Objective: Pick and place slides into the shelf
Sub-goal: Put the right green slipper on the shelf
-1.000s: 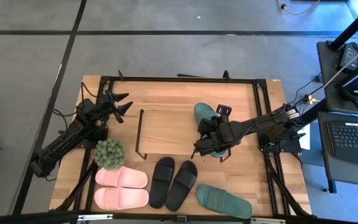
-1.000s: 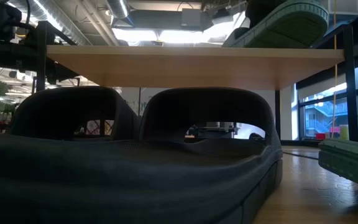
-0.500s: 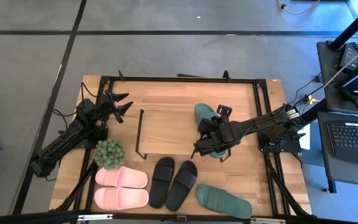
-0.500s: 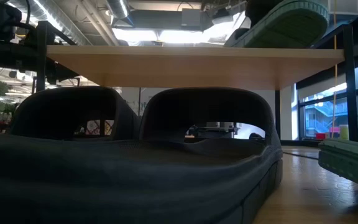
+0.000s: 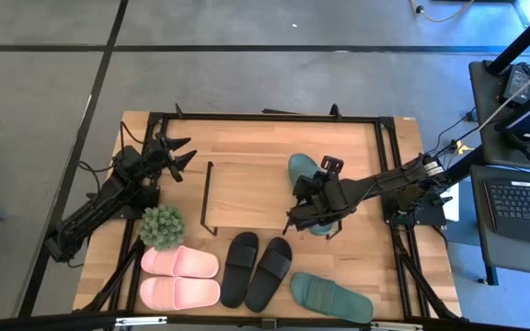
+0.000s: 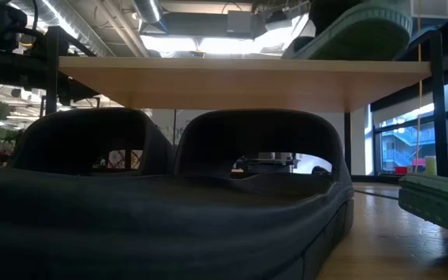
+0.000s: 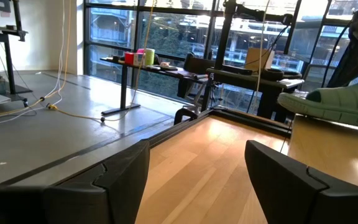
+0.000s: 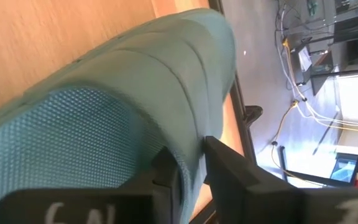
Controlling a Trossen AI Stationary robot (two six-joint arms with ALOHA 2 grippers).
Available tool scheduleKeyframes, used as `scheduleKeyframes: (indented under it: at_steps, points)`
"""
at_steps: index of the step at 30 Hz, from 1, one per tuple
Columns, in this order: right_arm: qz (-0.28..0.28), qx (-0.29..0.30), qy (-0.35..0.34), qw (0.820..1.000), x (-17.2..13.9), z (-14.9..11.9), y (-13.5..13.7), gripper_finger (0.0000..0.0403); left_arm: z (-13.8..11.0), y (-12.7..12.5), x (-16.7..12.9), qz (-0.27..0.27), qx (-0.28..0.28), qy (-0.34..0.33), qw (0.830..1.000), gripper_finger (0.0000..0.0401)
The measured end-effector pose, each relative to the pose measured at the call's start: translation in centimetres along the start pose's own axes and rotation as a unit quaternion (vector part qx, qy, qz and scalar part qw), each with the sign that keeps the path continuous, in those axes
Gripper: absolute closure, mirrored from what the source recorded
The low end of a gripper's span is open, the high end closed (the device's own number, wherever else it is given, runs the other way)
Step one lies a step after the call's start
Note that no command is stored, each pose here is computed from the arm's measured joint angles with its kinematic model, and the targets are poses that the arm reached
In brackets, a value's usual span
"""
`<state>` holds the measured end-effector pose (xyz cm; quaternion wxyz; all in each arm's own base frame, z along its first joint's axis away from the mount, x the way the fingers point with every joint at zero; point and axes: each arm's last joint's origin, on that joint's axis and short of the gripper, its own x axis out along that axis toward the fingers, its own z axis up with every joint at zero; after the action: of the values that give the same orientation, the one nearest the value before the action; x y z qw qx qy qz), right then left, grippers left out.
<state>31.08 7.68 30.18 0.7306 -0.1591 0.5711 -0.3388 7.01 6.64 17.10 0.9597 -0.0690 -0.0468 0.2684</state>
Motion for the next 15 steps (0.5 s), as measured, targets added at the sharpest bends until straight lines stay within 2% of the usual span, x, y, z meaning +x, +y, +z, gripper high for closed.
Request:
scheduleKeyframes:
  at_steps: [6, 15]
  points:
    - [0.020, 0.018, 0.018, 0.999, 0.2, 0.0, 0.0, 0.0301, 0.0, 0.0, 0.0, 0.000, 0.000, 0.000, 1.000, 0.0146]
    - [0.043, 0.088, 0.060, 0.993, 1.3, 0.5, -1.0, 0.0262, 0.0, 0.0, 0.0, 0.000, 0.000, 0.000, 1.000, 0.0146]
